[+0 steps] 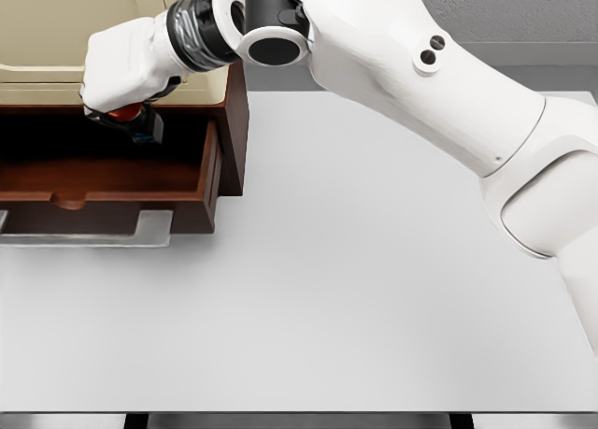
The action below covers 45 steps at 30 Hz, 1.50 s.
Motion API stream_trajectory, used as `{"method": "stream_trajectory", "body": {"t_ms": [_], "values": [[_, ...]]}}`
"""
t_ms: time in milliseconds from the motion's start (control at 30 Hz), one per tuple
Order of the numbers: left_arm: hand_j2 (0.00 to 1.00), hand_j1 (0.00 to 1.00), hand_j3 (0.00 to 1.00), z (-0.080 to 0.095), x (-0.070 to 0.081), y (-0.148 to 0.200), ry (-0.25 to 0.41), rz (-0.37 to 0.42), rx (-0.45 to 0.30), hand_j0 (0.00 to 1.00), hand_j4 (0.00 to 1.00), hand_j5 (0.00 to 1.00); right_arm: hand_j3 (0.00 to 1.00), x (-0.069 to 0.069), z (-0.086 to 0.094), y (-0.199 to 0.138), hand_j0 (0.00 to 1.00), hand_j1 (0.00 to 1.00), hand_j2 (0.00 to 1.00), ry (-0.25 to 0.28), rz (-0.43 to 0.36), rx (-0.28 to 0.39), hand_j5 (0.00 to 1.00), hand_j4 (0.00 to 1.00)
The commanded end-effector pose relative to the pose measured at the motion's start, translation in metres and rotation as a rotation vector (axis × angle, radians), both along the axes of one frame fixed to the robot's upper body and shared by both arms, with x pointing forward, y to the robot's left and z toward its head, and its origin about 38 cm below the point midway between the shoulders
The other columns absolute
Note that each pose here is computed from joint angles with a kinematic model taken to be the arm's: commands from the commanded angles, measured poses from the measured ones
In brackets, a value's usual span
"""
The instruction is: Open the cabinet drawer with left arm, and place a switch into the drawer with right arm
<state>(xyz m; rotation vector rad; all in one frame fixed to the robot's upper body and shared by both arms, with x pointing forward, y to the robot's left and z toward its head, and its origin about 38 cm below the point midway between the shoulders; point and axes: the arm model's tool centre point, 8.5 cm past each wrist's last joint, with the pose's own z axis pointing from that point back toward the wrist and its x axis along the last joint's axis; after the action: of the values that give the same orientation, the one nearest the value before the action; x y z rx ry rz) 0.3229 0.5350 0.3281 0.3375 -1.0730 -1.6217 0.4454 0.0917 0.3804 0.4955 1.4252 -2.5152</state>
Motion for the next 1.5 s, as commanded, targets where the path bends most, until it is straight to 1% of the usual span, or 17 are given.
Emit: {"method": "stream_trajectory", "body": {"t_ms": [0, 100, 167, 200, 300, 467, 633, 733, 867, 967, 1033, 1100, 1200, 1267, 1333, 1367, 1467], "values": [[1.00, 1.00, 1.00, 0.017, -0.008, 0.009, -0.009, 0.031, 0.012, 1.00, 1.00, 1.00, 0.47, 0.001, 0.000, 0.000, 0.47, 0.47, 0.47, 0.000, -0.003, 0.002, 0.47, 0.47], [1.00, 1.00, 1.00, 0.024, -0.012, 0.016, -0.012, 0.050, 0.029, 1.00, 1.00, 1.00, 0.53, 0.000, 0.000, 0.000, 0.53, 0.53, 0.53, -0.001, -0.002, -0.001, 0.53, 0.53], [1.00, 1.00, 1.00, 0.033, -0.016, 0.022, -0.020, 0.071, 0.044, 1.00, 1.00, 1.00, 0.89, 0.000, 0.000, 0.000, 0.89, 0.89, 0.89, -0.002, -0.003, -0.001, 0.89, 0.89], [1.00, 1.00, 1.00, 0.035, -0.017, 0.024, -0.025, 0.078, 0.036, 1.00, 1.00, 1.00, 1.00, 0.001, 0.000, 0.000, 1.00, 1.00, 1.00, -0.001, -0.009, 0.001, 1.00, 1.00], [1.00, 1.00, 1.00, 0.055, -0.024, 0.031, -0.050, 0.112, 0.029, 1.00, 1.00, 1.00, 1.00, 0.002, 0.000, 0.000, 1.00, 1.00, 1.00, 0.001, -0.016, 0.005, 1.00, 1.00], [1.00, 1.00, 1.00, 0.065, -0.023, 0.029, -0.084, 0.116, -0.007, 1.00, 1.00, 1.00, 1.00, 0.001, 0.000, 0.000, 1.00, 1.00, 1.00, 0.000, -0.014, 0.005, 1.00, 1.00], [1.00, 1.00, 1.00, 0.066, -0.023, 0.031, -0.087, 0.120, -0.006, 1.00, 1.00, 1.00, 1.00, 0.001, -0.001, 0.000, 1.00, 1.00, 1.00, -0.003, -0.014, -0.001, 1.00, 1.00], [1.00, 1.00, 1.00, 0.064, -0.023, 0.031, -0.082, 0.121, -0.006, 1.00, 1.00, 1.00, 1.00, 0.012, -0.006, -0.003, 1.00, 1.00, 1.00, -0.068, -0.084, -0.036, 1.00, 1.00], [1.00, 1.00, 1.00, 0.063, -0.023, 0.031, -0.077, 0.122, -0.004, 1.00, 1.00, 1.00, 1.00, 0.009, 0.000, -0.001, 1.00, 1.00, 1.00, -0.084, -0.074, -0.034, 1.00, 1.00], [1.00, 1.00, 1.00, 0.064, -0.024, 0.037, -0.081, 0.138, -0.001, 1.00, 1.00, 1.00, 1.00, -0.005, 0.004, 0.006, 1.00, 1.00, 1.00, -0.098, -0.025, -0.028, 1.00, 1.00], [1.00, 1.00, 1.00, 0.063, -0.025, 0.037, -0.079, 0.139, 0.002, 1.00, 1.00, 1.00, 1.00, -0.034, 0.013, 0.015, 1.00, 1.00, 1.00, -0.127, 0.093, -0.015, 1.00, 1.00], [1.00, 1.00, 1.00, 0.064, -0.024, 0.036, -0.081, 0.137, -0.001, 1.00, 1.00, 1.00, 1.00, -0.049, 0.028, 0.014, 1.00, 1.00, 1.00, -0.126, 0.167, 0.049, 1.00, 1.00], [1.00, 1.00, 1.00, 0.062, -0.024, 0.033, -0.075, 0.127, -0.004, 1.00, 1.00, 1.00, 1.00, -0.025, 0.053, -0.073, 1.00, 1.00, 1.00, -0.124, 0.054, 0.215, 1.00, 1.00], [1.00, 1.00, 1.00, 0.062, -0.022, 0.019, -0.076, 0.083, -0.009, 1.00, 1.00, 1.00, 1.00, 0.011, 0.072, -0.184, 1.00, 1.00, 1.00, -0.065, -0.144, 0.378, 1.00, 1.00], [1.00, 1.00, 1.00, 0.062, -0.019, -0.010, -0.076, -0.006, -0.022, 1.00, 1.00, 1.00, 1.00, 0.025, 0.073, -0.285, 1.00, 1.00, 1.00, -0.050, -0.335, 0.482, 1.00, 1.00], [1.00, 1.00, 1.00, 0.063, -0.019, -0.021, -0.080, -0.041, -0.027, 1.00, 1.00, 1.00, 1.00, 0.029, 0.056, -0.311, 1.00, 1.00, 1.00, 0.010, -0.385, 0.491, 1.00, 1.00], [1.00, 1.00, 1.00, 0.066, -0.020, -0.060, -0.084, -0.163, -0.040, 1.00, 1.00, 1.00, 1.00, 0.034, -0.043, -0.376, 1.00, 1.00, 1.00, 0.192, -0.585, 0.406, 1.00, 1.00]]}}
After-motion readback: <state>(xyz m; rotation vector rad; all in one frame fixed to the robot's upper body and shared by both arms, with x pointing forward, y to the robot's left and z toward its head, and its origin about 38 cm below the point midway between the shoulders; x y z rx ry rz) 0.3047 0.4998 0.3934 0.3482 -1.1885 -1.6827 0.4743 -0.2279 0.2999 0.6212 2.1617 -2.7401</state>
